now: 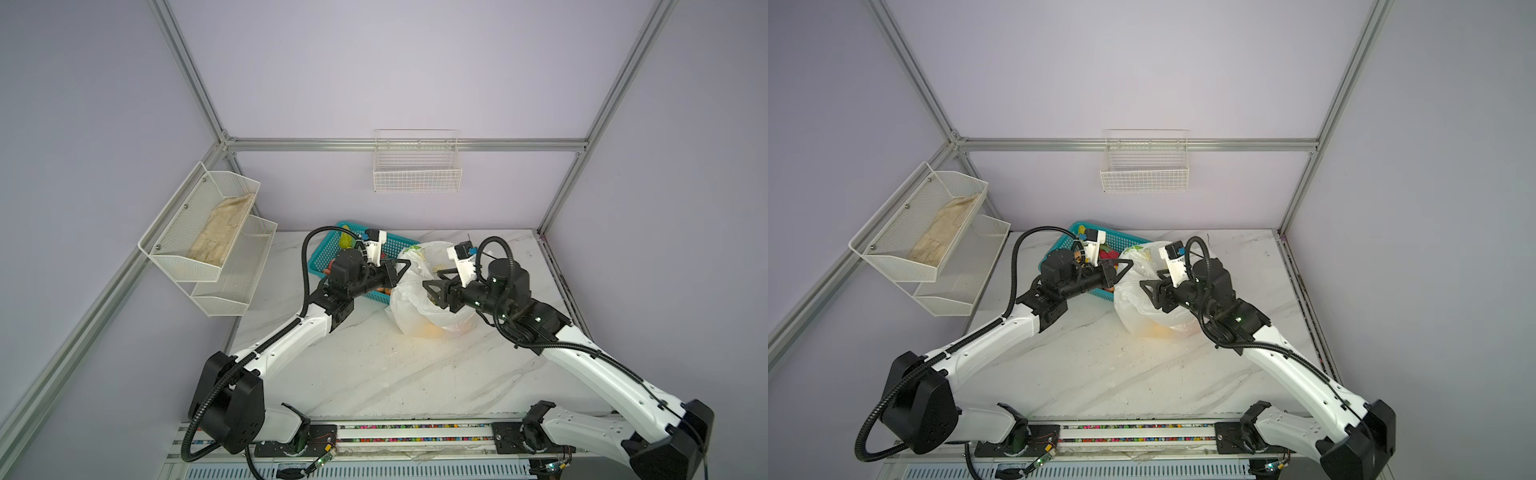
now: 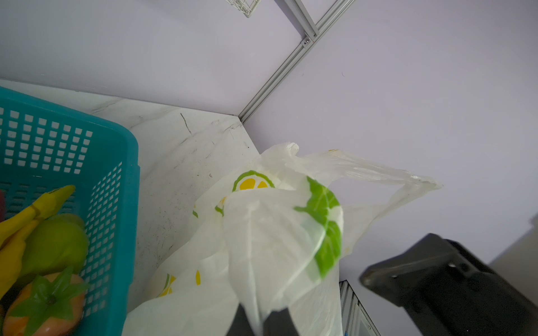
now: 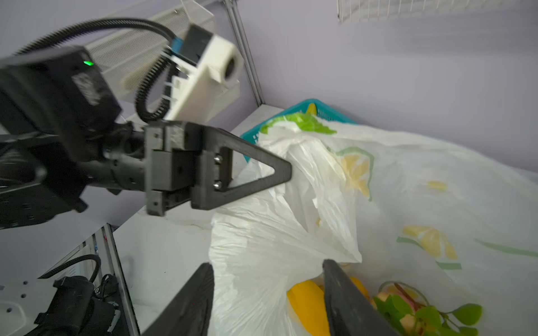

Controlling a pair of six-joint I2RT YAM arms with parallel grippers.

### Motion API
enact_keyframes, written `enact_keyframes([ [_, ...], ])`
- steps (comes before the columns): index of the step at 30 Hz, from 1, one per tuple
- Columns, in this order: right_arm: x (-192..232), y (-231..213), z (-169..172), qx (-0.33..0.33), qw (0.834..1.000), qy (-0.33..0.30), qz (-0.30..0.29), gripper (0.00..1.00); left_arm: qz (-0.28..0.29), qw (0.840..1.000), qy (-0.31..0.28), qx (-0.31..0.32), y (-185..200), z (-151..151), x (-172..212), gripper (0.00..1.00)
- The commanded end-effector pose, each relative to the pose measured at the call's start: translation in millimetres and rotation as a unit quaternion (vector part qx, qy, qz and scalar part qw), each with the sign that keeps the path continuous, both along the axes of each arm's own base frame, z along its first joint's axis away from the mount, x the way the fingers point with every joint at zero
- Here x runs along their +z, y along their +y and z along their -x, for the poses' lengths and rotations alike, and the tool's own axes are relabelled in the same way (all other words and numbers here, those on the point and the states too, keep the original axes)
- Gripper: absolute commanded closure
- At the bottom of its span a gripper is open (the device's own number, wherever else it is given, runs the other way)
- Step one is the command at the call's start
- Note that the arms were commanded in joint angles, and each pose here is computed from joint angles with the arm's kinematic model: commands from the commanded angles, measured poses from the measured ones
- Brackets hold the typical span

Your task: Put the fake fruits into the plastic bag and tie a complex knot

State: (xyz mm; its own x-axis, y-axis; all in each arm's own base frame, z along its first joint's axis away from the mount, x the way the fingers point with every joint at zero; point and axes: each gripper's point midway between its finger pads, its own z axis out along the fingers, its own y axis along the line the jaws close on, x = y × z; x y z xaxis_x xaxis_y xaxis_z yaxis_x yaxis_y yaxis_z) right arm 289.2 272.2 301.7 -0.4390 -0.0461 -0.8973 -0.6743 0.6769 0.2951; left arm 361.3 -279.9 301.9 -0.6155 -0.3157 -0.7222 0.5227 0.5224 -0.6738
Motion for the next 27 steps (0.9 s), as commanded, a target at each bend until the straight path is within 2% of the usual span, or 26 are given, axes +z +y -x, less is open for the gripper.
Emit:
enact_keyframes([
  [1, -0.5, -1.8, -16.3, -0.03, 0.999, -0.004, -0.009, 0.43, 0.001, 1.0, -0.014, -0.007, 1.2, 2.8, 1.0, 1.0],
  [4, -20.3, -5.3, -31.8, -0.033, 0.999, 0.024, -0.009, 0.44, -0.002, 1.0, -0.017, -0.008, 2.0, 4.4, 2.3, 1.0],
  [7, -35.8, -7.1, -39.0, -0.003, 0.997, 0.063, -0.049, 0.43, -0.007, 1.0, -0.022, -0.008, 3.3, 5.2, 3.0, 1.0],
  [12, -44.8, 2.1, -39.0, 0.028, 0.989, 0.106, -0.102, 0.3, -0.012, 1.0, -0.026, -0.009, 3.1, 6.0, 2.4, 1.0],
  [15, -48.4, 2.6, -41.9, 0.031, 0.983, 0.127, -0.132, 0.27, -0.013, 0.999, -0.028, -0.009, 3.7, 6.0, 3.0, 1.0],
  [18, -45.7, 4.6, -40.6, 0.044, 0.977, 0.135, -0.161, 0.27, -0.014, 0.999, -0.029, -0.01, 3.8, 7.3, 3.1, 1.0],
  [27, -51.8, 11.7, -44.3, 0.06, 0.966, 0.153, -0.199, 0.31, -0.011, 0.999, -0.033, -0.008, 5.4, 9.2, 5.8, 1.0],
])
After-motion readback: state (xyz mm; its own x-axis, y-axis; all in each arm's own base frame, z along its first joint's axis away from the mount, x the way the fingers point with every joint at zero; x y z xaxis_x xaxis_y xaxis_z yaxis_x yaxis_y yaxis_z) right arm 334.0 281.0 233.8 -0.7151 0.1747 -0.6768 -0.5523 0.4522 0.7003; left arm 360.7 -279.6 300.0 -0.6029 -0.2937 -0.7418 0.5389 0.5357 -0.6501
